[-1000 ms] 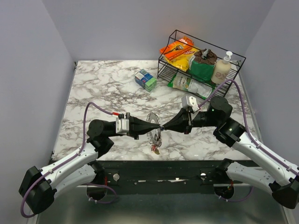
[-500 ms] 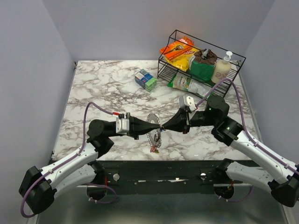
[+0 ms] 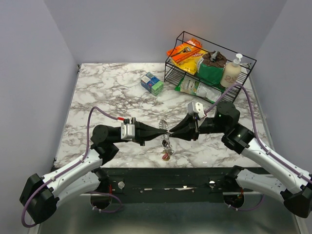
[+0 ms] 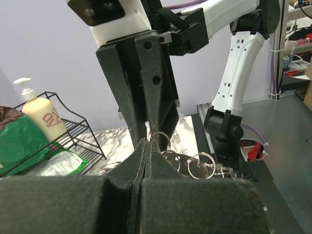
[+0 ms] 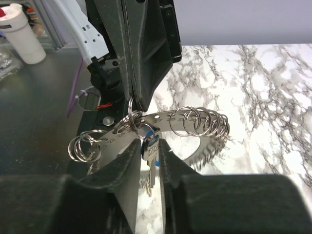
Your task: Put the keys on the keyring
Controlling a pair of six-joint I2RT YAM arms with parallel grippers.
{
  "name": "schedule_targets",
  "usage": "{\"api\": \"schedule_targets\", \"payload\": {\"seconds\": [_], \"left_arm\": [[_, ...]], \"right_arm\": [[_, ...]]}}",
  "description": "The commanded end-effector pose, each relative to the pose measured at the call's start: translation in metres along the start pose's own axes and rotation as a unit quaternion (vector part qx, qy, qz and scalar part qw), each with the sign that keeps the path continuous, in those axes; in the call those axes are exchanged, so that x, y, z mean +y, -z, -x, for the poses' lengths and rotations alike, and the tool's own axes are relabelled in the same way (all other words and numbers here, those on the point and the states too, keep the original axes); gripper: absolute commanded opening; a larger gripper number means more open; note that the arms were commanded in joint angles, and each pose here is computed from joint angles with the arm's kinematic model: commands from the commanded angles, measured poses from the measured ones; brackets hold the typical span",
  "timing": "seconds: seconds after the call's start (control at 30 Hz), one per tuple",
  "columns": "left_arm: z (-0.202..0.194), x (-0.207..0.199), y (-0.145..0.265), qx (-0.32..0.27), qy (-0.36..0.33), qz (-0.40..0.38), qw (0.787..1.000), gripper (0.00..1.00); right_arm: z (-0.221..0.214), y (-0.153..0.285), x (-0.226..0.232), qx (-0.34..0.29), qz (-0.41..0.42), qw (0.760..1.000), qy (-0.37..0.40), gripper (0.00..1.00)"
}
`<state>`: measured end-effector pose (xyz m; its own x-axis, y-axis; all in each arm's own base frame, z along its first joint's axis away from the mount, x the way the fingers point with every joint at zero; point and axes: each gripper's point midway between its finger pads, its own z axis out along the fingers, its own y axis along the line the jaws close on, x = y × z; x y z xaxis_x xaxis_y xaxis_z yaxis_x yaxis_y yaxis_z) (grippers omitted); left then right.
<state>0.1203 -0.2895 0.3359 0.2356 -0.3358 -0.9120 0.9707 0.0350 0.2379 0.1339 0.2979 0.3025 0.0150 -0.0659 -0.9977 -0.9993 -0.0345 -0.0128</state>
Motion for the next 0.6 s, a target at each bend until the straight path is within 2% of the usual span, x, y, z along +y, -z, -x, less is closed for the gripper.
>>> {"api": "schedule_targets", "payload": {"seconds": [0.0, 0.23, 0.27, 0.3, 0.43, 0.47, 0.57], "left_arm": [[0.025, 0.006, -0.003, -0.026, -0.04, 0.011, 0.999, 0.0], [0.022, 0.008, -0.002, -0.016, -0.042, 0.019, 0.999, 0.0], [0.021, 0.008, -0.001, -0.015, -0.042, 0.02, 0.999, 0.0], [0.021, 0.008, -0.001, -0.014, -0.043, 0.021, 0.999, 0.0], [0.02, 0.01, 0.0, -0.012, -0.043, 0.027, 0.999, 0.0], [0.019, 0.011, 0.001, -0.01, -0.044, 0.029, 0.999, 0.0], [0.016, 0.014, 0.0, -0.006, -0.042, 0.037, 0.998, 0.0]], "right_arm": [[-0.011, 0.006, -0.004, 0.011, -0.033, 0.999, 0.004, 0.32], [-0.013, 0.017, -0.017, 0.005, -0.098, 0.995, 0.016, 0.57], [-0.013, 0.019, -0.018, 0.002, -0.105, 0.994, 0.015, 0.64], [-0.001, 0.023, -0.017, -0.021, -0.114, 0.993, 0.035, 0.67], [0.005, 0.035, -0.02, -0.048, -0.155, 0.986, 0.048, 0.84], [0.004, 0.036, -0.021, -0.051, -0.159, 0.985, 0.048, 0.89], [0.008, 0.038, -0.02, -0.057, -0.163, 0.984, 0.047, 0.98]]}}
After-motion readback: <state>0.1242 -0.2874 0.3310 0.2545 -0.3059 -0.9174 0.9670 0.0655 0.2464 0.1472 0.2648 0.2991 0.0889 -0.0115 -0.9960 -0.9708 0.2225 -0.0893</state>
